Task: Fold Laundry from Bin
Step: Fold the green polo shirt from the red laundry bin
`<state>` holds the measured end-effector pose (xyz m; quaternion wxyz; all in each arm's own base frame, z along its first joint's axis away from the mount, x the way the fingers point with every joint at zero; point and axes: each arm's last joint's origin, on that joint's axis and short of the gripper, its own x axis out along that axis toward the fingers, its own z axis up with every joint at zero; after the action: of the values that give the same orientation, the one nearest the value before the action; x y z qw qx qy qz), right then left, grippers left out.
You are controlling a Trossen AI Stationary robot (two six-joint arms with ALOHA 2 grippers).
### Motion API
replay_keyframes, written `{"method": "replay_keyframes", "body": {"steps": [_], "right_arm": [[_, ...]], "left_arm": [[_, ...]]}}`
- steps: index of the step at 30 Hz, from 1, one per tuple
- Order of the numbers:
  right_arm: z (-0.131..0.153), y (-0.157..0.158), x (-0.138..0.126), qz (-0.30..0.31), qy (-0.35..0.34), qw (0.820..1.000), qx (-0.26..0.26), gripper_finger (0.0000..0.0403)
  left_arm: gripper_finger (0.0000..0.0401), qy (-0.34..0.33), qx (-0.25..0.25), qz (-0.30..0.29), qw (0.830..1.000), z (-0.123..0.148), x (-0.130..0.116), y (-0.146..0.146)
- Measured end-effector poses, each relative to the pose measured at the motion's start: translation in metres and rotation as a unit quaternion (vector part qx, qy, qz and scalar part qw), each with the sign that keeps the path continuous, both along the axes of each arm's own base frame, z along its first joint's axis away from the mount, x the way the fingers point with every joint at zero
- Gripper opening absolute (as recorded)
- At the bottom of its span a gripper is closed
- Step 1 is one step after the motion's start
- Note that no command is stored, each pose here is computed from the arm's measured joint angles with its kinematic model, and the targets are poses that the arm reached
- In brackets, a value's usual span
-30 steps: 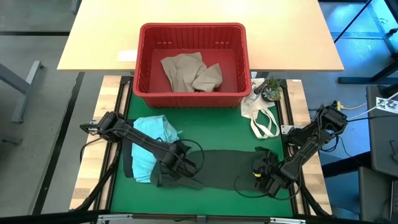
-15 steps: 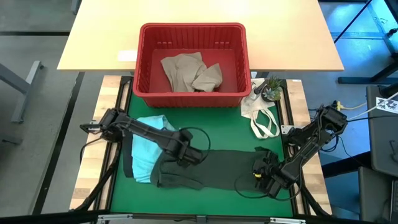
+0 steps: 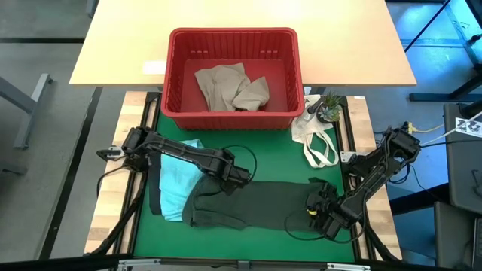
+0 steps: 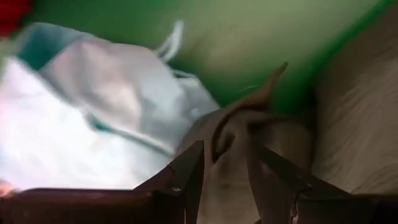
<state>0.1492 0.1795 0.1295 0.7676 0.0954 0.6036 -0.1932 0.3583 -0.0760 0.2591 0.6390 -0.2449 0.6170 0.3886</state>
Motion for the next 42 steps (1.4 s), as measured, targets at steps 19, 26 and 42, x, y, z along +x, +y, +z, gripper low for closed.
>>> {"method": "replay_keyframes", "body": {"steps": [19, 26, 42], "right_arm": [[0.000, 0.000, 0.000, 0.000, -0.002, 1.000, -0.001, 0.0198], [0.000, 0.000, 0.000, 0.000, -0.003, 1.000, -0.001, 0.0198], [0.000, 0.000, 0.000, -0.004, -0.004, 1.000, 0.000, 0.0198]], "left_arm": [[0.0038, 0.018, -0.019, -0.016, 1.000, -0.023, -0.001, 0.004], [0.0003, 0.021, 0.020, -0.024, 0.999, -0.021, -0.004, 0.002], [0.0001, 0.035, 0.060, 0.015, 0.997, -0.005, -0.025, -0.034]]}}
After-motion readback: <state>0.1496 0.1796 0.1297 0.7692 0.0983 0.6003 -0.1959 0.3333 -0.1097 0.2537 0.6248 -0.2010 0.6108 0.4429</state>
